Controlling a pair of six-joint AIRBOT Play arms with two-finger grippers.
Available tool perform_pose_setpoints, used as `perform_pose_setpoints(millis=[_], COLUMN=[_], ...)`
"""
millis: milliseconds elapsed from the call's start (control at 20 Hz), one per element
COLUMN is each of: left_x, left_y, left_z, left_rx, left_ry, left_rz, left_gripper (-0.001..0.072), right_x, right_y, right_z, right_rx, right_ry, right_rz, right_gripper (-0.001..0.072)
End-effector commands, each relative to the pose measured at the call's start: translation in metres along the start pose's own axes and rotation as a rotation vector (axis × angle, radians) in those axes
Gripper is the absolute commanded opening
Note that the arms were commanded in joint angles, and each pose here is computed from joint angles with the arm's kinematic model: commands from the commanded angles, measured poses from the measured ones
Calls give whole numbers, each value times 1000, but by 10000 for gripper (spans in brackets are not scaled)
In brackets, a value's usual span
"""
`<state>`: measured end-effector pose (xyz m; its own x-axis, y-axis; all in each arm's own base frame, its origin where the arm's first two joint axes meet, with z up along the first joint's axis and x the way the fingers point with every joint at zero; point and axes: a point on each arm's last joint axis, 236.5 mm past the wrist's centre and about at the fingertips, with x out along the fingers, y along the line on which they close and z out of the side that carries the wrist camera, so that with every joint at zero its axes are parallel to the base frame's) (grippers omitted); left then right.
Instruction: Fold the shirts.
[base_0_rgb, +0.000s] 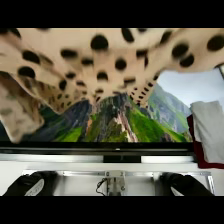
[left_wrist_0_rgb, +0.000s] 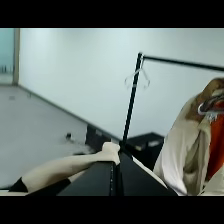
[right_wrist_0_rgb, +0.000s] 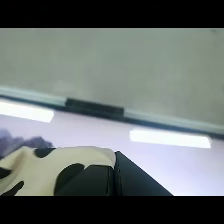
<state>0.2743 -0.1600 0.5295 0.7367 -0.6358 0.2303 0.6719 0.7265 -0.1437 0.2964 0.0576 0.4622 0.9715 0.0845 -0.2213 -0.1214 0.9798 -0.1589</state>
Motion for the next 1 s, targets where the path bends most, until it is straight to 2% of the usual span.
perform_pose_setpoints(millis=[0, 200, 350, 550, 700, 750, 800, 850, 900, 950], left_x=[10, 31, 52, 73, 68, 66, 65, 65, 63, 59], left_y=[41, 90, 107, 125, 138, 144, 151, 159, 170, 184], left_z=[-114, -257, -327, -424, -494, -508, -515, -514, -506, -492], left_rx=[-146, -342, -409, -496, -613, -633, -634, -636, -607, -560], left_ry=[363, 617, 726, 869, 990, 1012, 1019, 1016, 1013, 1013], left_rz=[84, 141, 153, 182, 237, 253, 262, 271, 259, 242], left_gripper=[45, 45, 46, 49, 61, 137, 363, 666, 720, 720], right_x=[14, 80, 153, 248, 283, 287, 290, 289, 286, 279], right_y=[-15, -4, -15, 25, 49, 53, 54, 47, 35, 18], right_z=[-85, -159, -198, -253, -328, -343, -349, -347, -341, -330], right_rx=[-65, -143, 48, 356, 392, 396, 396, 362, 305, 239], right_ry=[330, 481, 479, 531, 714, 749, 761, 755, 757, 759], right_rz=[-111, -156, -206, -20, 3, 5, 5, -9, -37, -83], right_gripper=[53, 53, 52, 53, 53, 92, 336, 572, 574, 574])
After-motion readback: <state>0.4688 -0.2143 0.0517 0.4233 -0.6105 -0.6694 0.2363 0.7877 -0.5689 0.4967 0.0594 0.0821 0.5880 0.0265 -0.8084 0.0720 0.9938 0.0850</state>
